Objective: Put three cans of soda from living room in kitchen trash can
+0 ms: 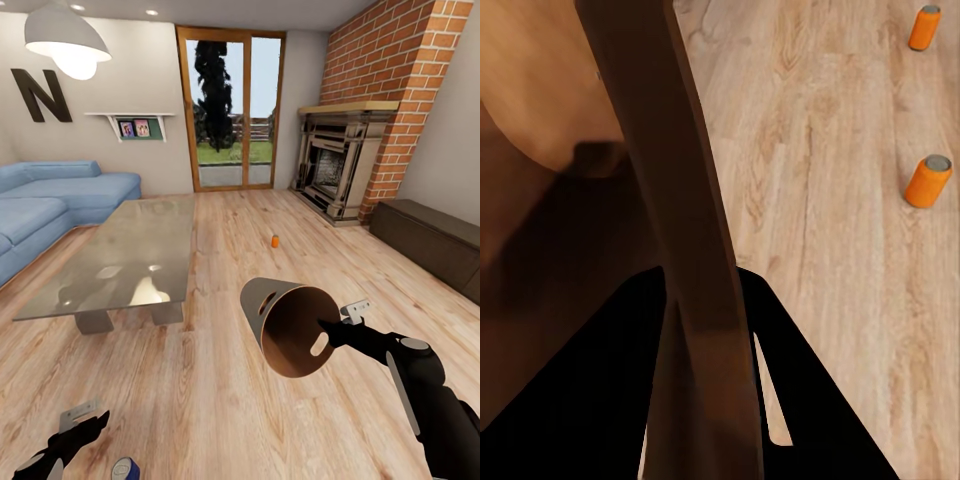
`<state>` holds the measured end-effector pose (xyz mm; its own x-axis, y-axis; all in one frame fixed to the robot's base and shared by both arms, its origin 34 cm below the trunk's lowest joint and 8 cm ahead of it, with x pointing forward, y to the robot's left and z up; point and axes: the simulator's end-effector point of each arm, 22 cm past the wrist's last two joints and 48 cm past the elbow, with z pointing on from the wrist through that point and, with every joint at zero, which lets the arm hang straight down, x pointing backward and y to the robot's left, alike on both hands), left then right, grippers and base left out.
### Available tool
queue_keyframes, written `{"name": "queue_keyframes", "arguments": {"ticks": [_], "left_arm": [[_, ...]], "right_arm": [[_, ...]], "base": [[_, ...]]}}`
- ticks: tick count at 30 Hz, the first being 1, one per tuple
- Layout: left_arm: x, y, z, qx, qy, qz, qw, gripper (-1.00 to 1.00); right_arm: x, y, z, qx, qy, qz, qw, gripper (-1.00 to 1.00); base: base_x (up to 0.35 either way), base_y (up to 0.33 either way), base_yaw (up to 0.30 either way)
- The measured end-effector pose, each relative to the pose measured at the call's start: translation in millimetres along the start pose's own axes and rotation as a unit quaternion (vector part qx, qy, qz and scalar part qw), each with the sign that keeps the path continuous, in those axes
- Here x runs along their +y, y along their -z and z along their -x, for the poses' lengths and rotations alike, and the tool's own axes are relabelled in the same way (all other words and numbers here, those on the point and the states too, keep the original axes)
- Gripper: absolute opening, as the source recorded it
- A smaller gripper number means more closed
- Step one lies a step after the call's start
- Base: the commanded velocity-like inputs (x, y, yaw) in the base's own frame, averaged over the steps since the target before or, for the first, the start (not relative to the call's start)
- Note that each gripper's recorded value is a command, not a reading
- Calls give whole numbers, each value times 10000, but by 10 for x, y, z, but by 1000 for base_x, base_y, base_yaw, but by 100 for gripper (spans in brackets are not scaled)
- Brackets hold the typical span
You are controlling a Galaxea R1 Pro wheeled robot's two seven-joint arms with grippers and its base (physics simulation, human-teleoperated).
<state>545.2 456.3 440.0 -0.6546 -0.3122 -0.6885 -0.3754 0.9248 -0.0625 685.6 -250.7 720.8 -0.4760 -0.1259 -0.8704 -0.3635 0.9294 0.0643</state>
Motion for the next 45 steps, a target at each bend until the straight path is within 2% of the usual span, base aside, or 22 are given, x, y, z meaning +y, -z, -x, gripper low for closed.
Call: {"name": "queue_keyframes", "arguments": {"ticks": [45], "left_arm": [[132,-564,-800,-6,-3,-10,10000,100]], "right_arm": [[54,-320,-946,1,15,37,10000,-100]], "base": [[0,0,0]]}}
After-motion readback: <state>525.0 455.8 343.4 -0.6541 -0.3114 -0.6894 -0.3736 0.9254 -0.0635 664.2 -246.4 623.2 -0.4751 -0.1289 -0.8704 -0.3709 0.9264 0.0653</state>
